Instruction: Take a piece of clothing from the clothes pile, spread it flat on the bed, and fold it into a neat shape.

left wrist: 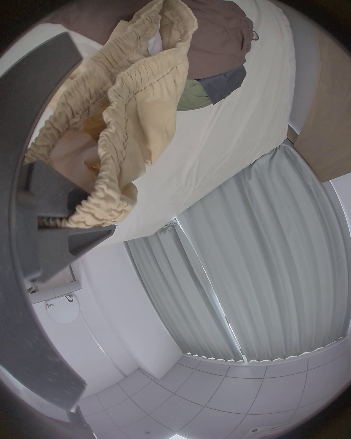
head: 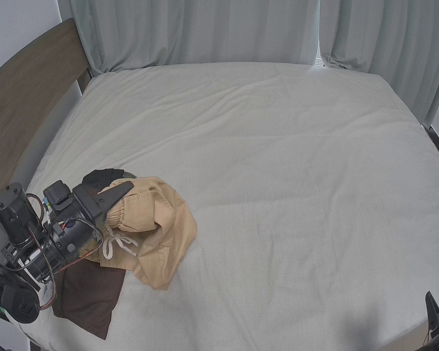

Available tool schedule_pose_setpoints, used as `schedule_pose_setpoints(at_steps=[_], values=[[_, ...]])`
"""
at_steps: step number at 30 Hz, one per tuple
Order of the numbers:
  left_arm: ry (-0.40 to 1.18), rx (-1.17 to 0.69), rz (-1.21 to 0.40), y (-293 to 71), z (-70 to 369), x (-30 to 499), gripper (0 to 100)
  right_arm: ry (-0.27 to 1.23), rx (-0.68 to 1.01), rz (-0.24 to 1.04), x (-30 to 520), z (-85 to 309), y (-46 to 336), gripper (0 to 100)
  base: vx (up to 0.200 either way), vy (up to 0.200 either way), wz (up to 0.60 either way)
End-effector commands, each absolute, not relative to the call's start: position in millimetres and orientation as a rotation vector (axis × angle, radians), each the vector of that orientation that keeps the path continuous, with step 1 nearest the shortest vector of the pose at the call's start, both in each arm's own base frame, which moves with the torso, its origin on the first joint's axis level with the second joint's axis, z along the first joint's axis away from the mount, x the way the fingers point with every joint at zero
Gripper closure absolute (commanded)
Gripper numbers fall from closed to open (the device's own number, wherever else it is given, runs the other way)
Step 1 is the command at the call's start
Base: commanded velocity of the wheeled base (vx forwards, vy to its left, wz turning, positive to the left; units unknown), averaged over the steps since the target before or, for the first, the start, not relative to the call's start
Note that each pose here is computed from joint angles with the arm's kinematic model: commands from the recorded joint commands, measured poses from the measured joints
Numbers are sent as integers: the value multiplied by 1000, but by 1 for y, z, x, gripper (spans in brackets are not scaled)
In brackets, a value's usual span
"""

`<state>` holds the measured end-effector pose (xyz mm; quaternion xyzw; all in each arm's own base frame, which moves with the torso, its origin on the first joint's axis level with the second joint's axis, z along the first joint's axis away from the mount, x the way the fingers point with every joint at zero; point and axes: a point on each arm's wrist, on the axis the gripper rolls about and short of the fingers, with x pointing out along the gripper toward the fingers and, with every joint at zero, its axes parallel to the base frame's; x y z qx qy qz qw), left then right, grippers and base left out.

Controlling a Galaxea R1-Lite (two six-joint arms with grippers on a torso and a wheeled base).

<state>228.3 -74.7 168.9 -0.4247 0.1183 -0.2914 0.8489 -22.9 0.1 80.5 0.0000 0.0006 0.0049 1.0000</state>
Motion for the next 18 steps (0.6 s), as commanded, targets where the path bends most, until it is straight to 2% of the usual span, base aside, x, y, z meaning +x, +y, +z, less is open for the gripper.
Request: schedule_pose_setpoints(at_steps=[1, 18], values=[[229, -914, -648, -89, 178, 225, 100, 3, 0, 11, -23, 76, 0, 0, 0, 0, 0], [297, -912, -769, -130, 177, 209, 100, 3, 0, 12, -23, 76, 0, 0, 0, 0, 0]])
